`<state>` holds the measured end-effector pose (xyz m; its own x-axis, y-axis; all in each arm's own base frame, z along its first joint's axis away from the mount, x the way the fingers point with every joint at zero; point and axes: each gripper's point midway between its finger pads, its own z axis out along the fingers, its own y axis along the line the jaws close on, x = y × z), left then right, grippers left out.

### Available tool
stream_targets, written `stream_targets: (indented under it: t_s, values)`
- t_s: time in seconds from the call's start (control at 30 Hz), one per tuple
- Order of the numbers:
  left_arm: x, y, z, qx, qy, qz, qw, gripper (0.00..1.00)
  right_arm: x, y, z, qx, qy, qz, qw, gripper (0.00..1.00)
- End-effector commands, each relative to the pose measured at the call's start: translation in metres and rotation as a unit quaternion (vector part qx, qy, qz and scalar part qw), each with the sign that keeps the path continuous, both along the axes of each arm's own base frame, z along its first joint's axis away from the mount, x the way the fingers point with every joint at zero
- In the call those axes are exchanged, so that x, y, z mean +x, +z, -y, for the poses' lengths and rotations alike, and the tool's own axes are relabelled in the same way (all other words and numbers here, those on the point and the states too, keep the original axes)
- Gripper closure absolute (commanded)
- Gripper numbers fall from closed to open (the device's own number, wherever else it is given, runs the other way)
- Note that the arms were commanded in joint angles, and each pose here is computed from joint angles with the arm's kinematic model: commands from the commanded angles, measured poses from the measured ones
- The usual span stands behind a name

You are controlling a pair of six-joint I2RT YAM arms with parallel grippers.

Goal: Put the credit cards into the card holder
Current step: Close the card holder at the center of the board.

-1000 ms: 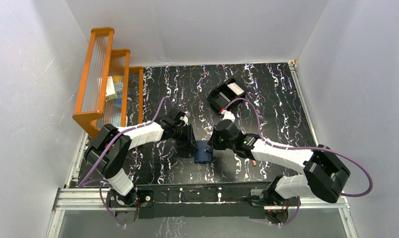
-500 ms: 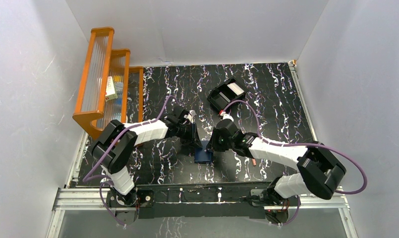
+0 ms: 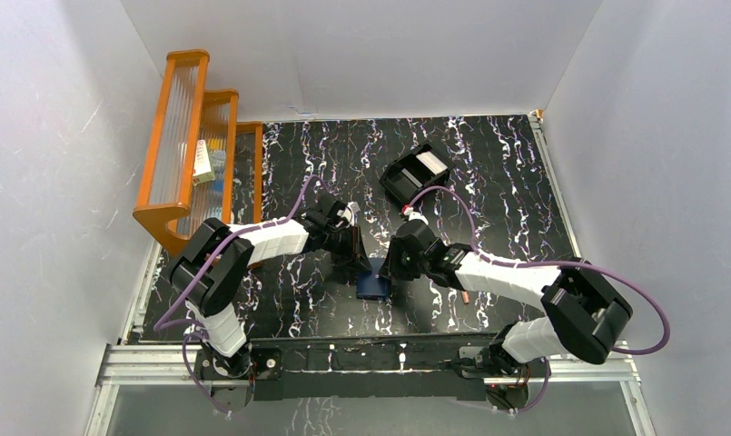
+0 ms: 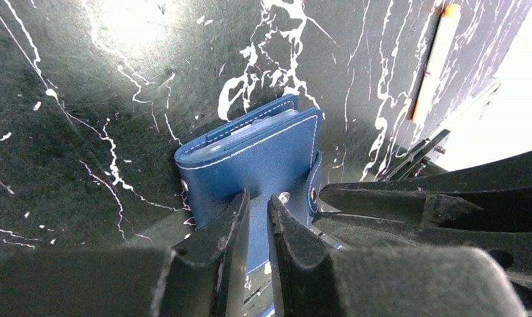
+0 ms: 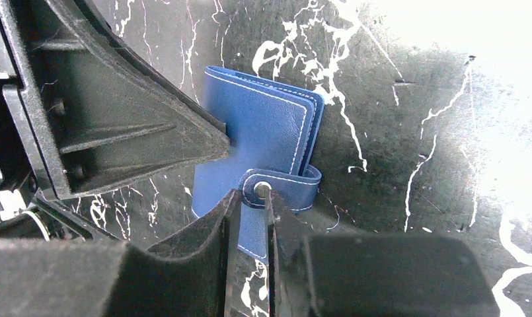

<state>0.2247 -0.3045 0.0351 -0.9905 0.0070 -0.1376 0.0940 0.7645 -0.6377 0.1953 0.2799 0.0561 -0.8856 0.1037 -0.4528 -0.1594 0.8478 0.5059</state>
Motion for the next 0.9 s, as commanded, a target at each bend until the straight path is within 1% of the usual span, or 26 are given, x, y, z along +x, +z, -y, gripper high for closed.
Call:
stream_targets:
  t_s: [0.0,0.17,0.57,0.73,0.87]
  values:
    - [-0.005,-0.011,-0.005,0.022,-0.003,-0.009,1.000,0.84,0.002,0.002,-0.007,0.016,0.002,-0.002,1.000,0.72]
    - [-0.005,-0.011,-0.006,0.022,-0.001,-0.009,1.000,0.84,0.002,0.001,-0.015,0.035,0.001,-0.013,0.999,0.75]
    - [-0.006,-0.013,-0.006,0.023,-0.001,-0.010,1.000,0.84,0.001,-0.005,-0.017,0.038,0.001,-0.019,0.999,0.81]
    - [-0.007,-0.013,-0.006,0.023,-0.001,-0.011,1.000,0.84,-0.002,0.002,-0.019,0.043,0.009,-0.025,0.999,0.80]
    - [-0.007,-0.014,-0.007,0.025,0.001,-0.010,1.000,0.83,0.006,0.013,-0.012,0.022,0.000,-0.006,1.000,0.77]
